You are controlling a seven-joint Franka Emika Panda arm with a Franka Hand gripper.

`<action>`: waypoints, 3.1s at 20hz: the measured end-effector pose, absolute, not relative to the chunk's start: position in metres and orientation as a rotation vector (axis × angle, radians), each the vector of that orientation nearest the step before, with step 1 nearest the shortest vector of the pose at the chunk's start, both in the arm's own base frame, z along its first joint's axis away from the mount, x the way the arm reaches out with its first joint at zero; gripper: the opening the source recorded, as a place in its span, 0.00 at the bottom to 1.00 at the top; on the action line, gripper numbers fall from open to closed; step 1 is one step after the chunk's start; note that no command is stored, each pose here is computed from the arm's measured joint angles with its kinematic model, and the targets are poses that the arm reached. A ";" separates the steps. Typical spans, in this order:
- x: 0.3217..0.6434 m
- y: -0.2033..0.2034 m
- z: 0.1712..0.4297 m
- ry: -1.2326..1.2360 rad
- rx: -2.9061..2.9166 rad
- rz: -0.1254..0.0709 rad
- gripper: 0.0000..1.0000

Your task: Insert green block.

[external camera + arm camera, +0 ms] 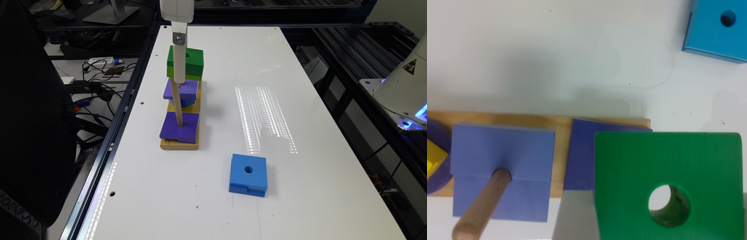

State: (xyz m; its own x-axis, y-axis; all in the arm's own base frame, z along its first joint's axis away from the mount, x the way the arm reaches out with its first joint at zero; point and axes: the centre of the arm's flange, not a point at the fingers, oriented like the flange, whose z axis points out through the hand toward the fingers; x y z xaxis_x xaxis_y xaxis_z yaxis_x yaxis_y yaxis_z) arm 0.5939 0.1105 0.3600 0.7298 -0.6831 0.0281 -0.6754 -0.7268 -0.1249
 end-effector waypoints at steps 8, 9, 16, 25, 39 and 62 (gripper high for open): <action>0.594 0.111 0.360 1.112 -2.822 -0.110 0.00; 0.594 0.110 0.360 1.112 -2.821 -0.111 0.00; 0.596 0.110 0.360 1.113 -2.819 -0.112 0.00; 0.601 0.110 0.361 1.113 -2.815 -0.117 0.00; 0.604 0.111 0.362 1.112 -2.811 -0.120 0.00; 0.611 0.109 0.359 1.114 -2.806 -0.122 0.00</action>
State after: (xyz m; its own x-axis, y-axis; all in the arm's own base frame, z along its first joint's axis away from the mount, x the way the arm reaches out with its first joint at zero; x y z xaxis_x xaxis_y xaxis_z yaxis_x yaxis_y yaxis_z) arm 0.6114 0.1091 0.3589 0.7259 -0.6871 0.0304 -0.6775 -0.7220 -0.1405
